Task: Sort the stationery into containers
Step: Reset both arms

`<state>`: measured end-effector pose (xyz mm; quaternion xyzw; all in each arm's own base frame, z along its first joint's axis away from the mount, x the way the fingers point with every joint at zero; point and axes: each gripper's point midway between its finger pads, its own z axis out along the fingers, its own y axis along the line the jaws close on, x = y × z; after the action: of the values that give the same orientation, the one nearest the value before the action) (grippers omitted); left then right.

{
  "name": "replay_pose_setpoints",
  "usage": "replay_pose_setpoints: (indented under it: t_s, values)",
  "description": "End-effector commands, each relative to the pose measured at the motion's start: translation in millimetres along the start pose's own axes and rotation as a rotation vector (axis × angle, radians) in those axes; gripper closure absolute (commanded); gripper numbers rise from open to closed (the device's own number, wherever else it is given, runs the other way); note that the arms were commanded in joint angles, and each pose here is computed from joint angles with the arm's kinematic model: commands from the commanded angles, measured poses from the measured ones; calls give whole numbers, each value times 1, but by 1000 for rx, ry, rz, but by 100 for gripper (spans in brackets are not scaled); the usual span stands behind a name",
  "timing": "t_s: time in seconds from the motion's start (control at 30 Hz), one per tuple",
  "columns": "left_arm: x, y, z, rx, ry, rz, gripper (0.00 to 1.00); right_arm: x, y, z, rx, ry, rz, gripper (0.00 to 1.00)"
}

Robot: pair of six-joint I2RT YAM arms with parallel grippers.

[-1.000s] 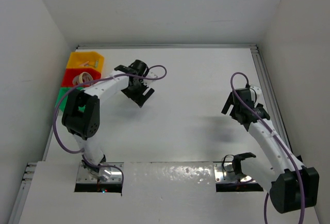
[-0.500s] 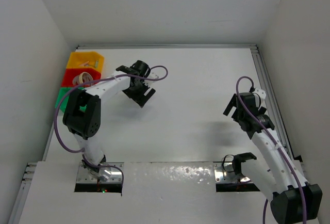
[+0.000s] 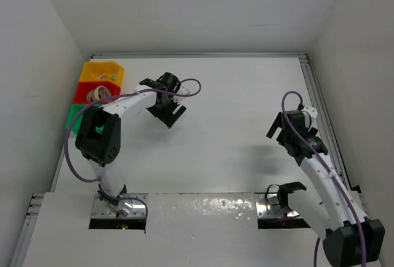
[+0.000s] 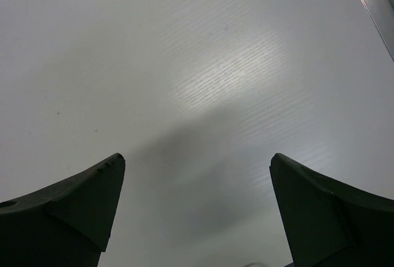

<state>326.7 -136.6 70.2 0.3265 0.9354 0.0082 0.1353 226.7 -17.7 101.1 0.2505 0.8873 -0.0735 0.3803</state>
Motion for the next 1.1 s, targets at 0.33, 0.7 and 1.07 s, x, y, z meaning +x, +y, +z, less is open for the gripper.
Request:
replay_pose_setpoints:
  t_s: [0.33, 0.7, 1.07]
  values:
    - [19, 52, -232, -157, -598, 21, 26, -16, 10, -11, -58, -17, -39, 1]
    - [173, 25, -208, -517, -704, 95, 22, -13, 19, -12, -127, -22, -61, 1]
    - [200, -5, -197, -534, -851, 217, 0, -5, 14, -12, -121, -19, -63, 1]
